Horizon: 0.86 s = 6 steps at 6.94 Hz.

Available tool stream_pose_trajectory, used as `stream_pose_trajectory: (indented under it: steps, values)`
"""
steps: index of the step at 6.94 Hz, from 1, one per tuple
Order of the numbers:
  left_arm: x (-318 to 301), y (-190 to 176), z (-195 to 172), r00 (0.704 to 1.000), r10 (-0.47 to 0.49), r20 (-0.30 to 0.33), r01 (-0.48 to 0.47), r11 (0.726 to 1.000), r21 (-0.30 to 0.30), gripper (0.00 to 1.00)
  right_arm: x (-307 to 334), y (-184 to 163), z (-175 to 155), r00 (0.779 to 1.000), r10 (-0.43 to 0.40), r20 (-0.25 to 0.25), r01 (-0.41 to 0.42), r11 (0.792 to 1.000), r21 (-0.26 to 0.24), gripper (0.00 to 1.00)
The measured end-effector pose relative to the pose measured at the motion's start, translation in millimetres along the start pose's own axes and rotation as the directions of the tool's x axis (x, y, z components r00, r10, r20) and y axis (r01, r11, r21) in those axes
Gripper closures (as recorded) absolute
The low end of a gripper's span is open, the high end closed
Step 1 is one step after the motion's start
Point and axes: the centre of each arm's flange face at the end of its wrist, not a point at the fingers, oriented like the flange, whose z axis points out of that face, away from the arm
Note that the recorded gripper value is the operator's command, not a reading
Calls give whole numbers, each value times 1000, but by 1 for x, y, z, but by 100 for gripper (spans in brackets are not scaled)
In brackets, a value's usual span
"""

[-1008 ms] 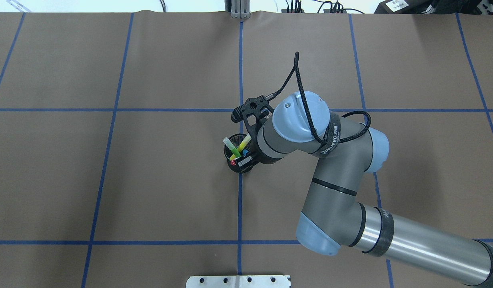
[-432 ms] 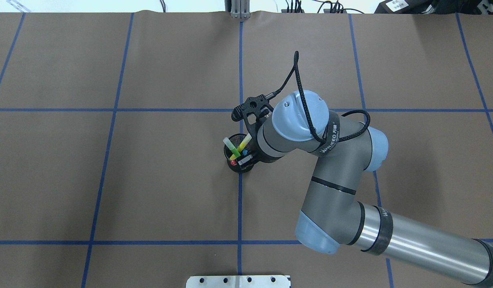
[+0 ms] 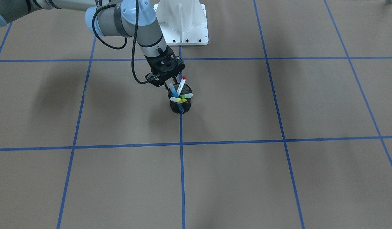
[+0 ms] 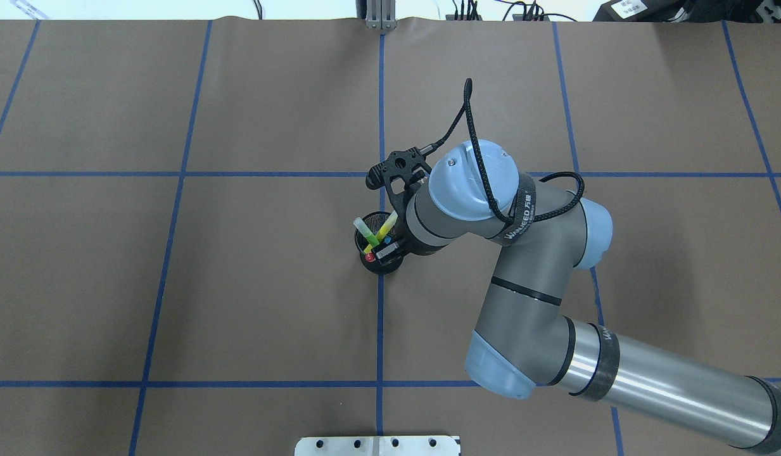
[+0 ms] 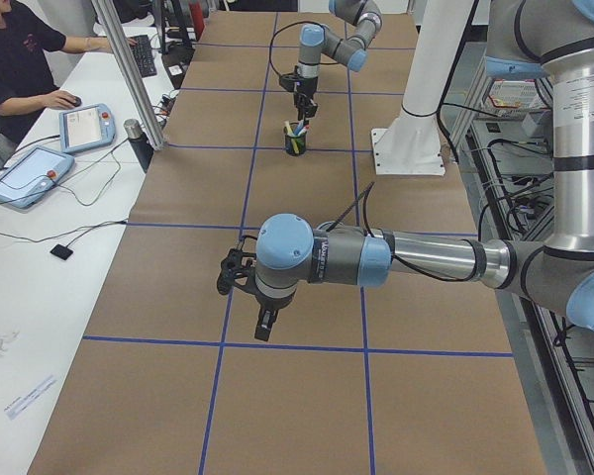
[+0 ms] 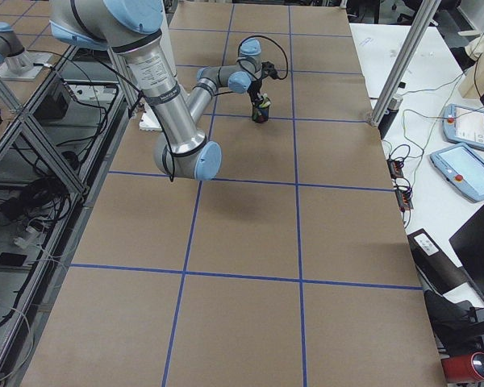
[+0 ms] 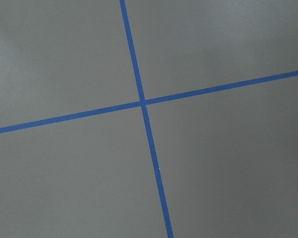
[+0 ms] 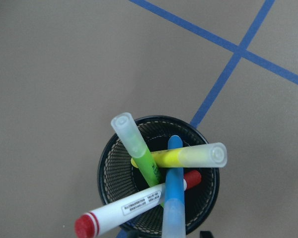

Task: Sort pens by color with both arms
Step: 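Lower the right gripper and grasp the blue marker in the cup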

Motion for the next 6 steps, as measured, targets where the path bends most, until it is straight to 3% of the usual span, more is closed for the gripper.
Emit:
stream_pose_trajectory:
  steps: [4,6]
  values:
    - [1,0,0,1000,1,0,-1,1000,1,1,2,-1,4,1000,4,-6,-4,1000,-6,69]
    - [1,0,-1,1000,1,0,-1,1000,1,1,2,-1,5,1000,7,-7,-7,1000,-7,81]
